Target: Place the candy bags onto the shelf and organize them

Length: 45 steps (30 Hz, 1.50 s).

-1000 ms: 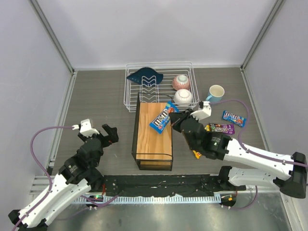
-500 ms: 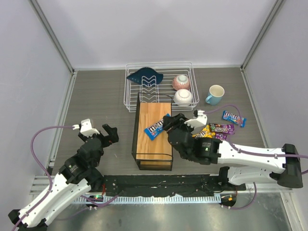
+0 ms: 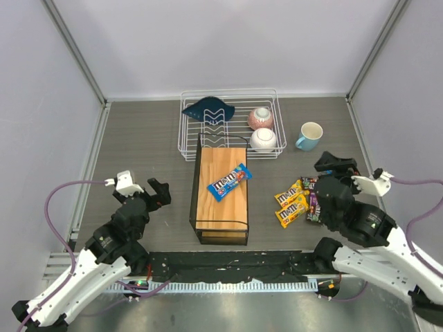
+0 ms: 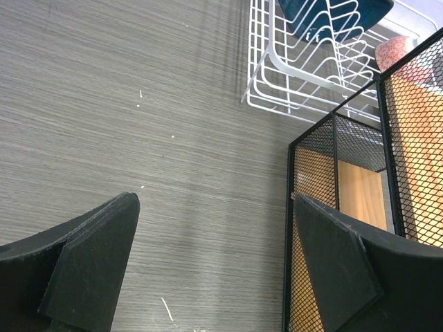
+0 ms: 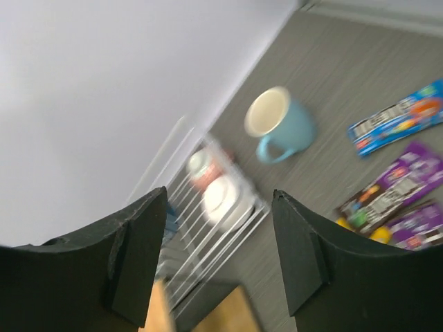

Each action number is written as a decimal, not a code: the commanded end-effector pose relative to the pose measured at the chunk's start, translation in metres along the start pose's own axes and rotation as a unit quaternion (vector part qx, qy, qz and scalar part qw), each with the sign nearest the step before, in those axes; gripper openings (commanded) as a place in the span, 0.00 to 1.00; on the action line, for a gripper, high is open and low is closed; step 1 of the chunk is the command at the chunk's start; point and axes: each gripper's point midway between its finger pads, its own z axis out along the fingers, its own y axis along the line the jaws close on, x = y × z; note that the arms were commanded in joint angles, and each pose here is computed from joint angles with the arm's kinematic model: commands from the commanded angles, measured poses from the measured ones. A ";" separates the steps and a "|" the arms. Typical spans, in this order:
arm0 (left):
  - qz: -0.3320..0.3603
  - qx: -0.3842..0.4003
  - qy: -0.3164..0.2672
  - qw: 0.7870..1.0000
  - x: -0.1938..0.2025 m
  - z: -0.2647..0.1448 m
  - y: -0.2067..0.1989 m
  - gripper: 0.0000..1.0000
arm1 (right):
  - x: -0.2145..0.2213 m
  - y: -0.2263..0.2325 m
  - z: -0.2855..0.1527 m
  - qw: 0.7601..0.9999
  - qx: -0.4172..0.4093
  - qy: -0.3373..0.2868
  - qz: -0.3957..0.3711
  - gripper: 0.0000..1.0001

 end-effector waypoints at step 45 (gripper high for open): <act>-0.011 0.015 -0.013 1.000 -0.009 0.000 -0.008 1.00 | 0.054 -0.243 0.182 0.943 0.294 0.146 0.054 0.62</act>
